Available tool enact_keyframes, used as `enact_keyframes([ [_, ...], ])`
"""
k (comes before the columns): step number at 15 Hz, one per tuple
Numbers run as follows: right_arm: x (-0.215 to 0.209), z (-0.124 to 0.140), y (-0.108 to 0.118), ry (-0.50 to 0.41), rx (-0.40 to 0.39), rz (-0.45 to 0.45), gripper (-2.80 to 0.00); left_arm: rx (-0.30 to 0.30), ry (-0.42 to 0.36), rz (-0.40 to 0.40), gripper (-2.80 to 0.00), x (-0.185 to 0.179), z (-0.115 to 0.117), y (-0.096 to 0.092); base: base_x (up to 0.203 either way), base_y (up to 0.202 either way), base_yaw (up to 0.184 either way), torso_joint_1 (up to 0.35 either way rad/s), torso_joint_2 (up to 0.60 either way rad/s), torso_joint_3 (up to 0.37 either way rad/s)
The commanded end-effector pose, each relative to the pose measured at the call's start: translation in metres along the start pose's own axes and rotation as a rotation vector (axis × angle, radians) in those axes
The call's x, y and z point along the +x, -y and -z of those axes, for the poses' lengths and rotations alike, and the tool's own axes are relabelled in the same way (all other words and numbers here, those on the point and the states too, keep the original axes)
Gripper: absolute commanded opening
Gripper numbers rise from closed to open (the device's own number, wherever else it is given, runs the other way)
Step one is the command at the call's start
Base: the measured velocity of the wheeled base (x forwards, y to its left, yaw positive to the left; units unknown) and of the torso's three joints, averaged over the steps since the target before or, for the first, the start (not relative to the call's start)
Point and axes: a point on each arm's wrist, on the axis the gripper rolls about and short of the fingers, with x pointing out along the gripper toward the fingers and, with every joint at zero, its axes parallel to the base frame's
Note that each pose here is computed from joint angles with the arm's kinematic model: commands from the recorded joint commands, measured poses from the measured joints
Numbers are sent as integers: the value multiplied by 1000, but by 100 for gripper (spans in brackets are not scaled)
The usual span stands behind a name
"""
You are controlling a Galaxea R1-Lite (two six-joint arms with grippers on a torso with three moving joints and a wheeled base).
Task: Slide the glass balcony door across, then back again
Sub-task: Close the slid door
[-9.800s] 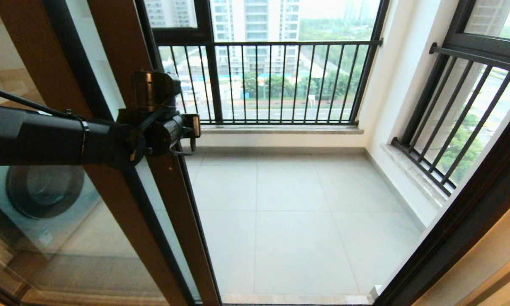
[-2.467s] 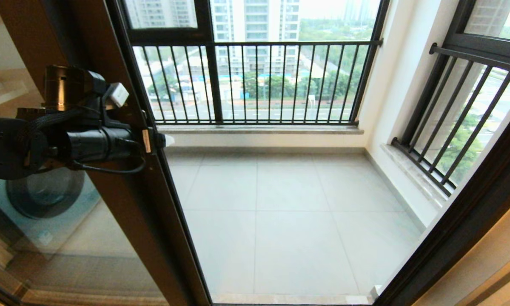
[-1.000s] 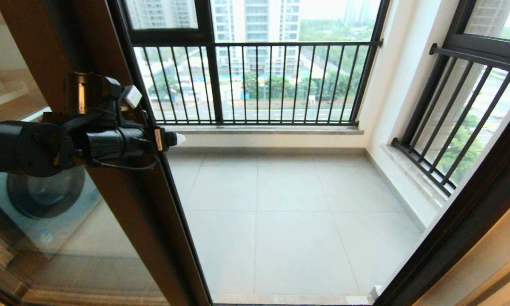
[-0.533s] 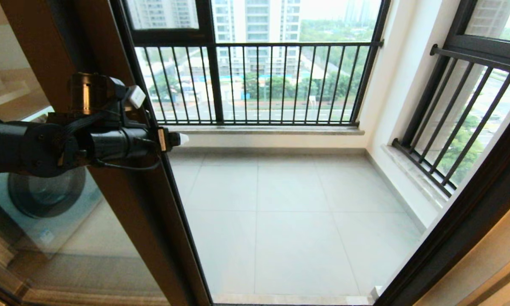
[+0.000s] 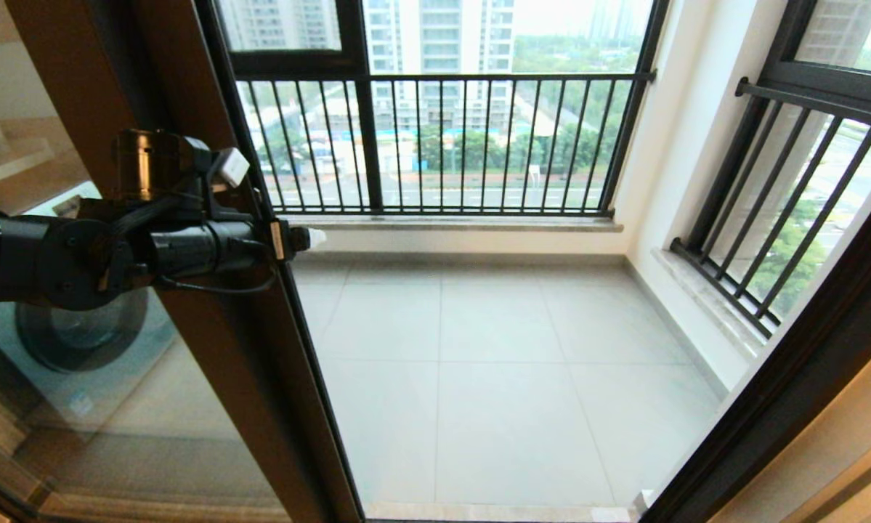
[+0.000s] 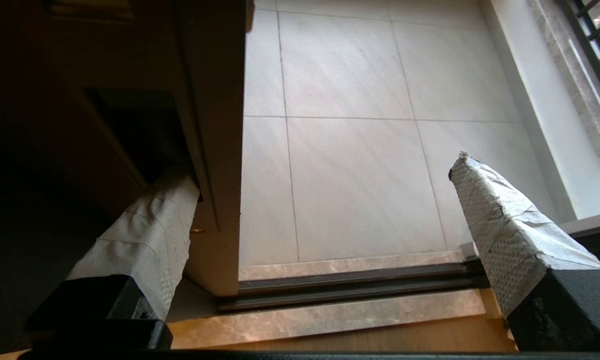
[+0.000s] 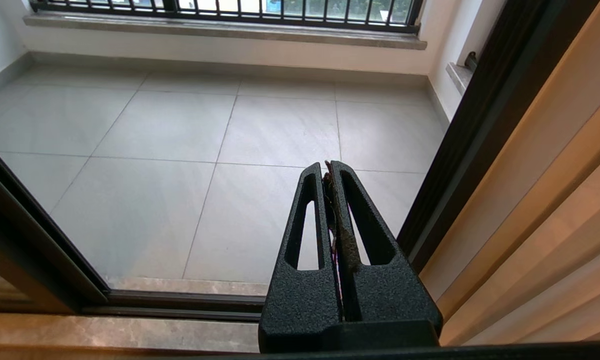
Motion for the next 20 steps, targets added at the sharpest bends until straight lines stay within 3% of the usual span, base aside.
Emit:
enact_keyframes([
  [1,0,0,0,0,0,-1,-280,6,-30,32,0,1,8,9,0,0,0,0,0,0],
  [14,0,0,0,0,0,-1,-280,20,-34,70,0,-8,12,23,0,0,0,0,0,0],
  [18,0,0,0,0,-1,-1,-280,26,38,92,0,-20,8,26,0,0,0,0,0,0],
  [20,0,0,0,0,-1,-1,-280,30,61,148,0,-32,6,29,0,0,0,0,0,0],
])
